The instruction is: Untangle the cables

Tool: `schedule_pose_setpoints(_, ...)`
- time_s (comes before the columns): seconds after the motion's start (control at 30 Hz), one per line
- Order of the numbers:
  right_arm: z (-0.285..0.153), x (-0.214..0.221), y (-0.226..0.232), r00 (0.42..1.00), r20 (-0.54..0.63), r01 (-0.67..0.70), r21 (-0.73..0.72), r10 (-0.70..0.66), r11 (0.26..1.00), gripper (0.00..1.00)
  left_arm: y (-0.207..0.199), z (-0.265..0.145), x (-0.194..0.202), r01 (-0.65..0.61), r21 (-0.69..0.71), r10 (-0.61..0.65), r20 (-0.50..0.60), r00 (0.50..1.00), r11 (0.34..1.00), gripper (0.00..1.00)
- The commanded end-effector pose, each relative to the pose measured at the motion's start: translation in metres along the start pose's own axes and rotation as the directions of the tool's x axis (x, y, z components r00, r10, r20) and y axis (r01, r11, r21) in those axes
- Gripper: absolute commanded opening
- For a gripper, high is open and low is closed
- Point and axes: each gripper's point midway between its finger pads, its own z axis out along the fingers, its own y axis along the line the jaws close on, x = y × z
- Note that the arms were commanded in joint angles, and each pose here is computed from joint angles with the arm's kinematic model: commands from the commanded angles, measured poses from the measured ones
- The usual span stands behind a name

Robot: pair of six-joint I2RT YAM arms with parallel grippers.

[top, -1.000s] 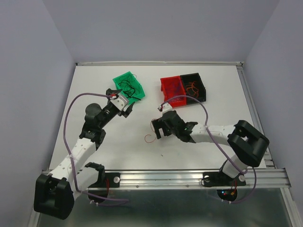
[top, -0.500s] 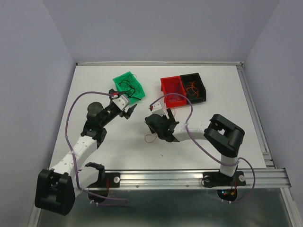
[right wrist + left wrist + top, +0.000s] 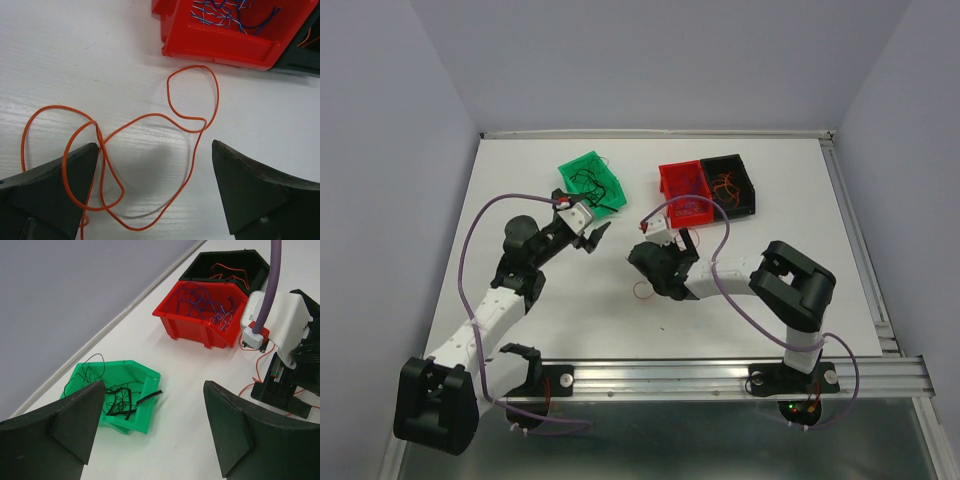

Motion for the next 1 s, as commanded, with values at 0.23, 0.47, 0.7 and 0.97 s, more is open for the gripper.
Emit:
schedule_pose_setpoints(0.23,0.015,0.008,-0.024,0.992,-0.061,-0.119,-0.071,0.115,0.99,1.0,0.002,0.002,-0.016,-0.024,0.011,0.023,0.059,0.998,1.0,0.91)
schedule_pose_setpoints(0.47,0.024,0.032,-0.025,0.966,-0.168,-0.23,-0.192,0.199,0.954,1.0,0.001,0.001,-0.016,-0.026,0.019,0.025,0.059,0.998,0.999,0.91)
schedule_pose_setpoints(0.7,0.031,0.069,-0.026,0.909,-0.3,-0.352,-0.181,0.289,0.918,1.0,0.0,0.001,-0.017,-0.029,0.027,0.027,0.061,0.998,0.999,0.91)
schedule_pose_setpoints(0.97,0.02,0.084,-0.029,0.876,-0.35,-0.403,-0.155,0.331,0.902,0.99,-0.002,0.002,-0.016,-0.027,0.036,0.025,0.058,0.998,0.999,0.91)
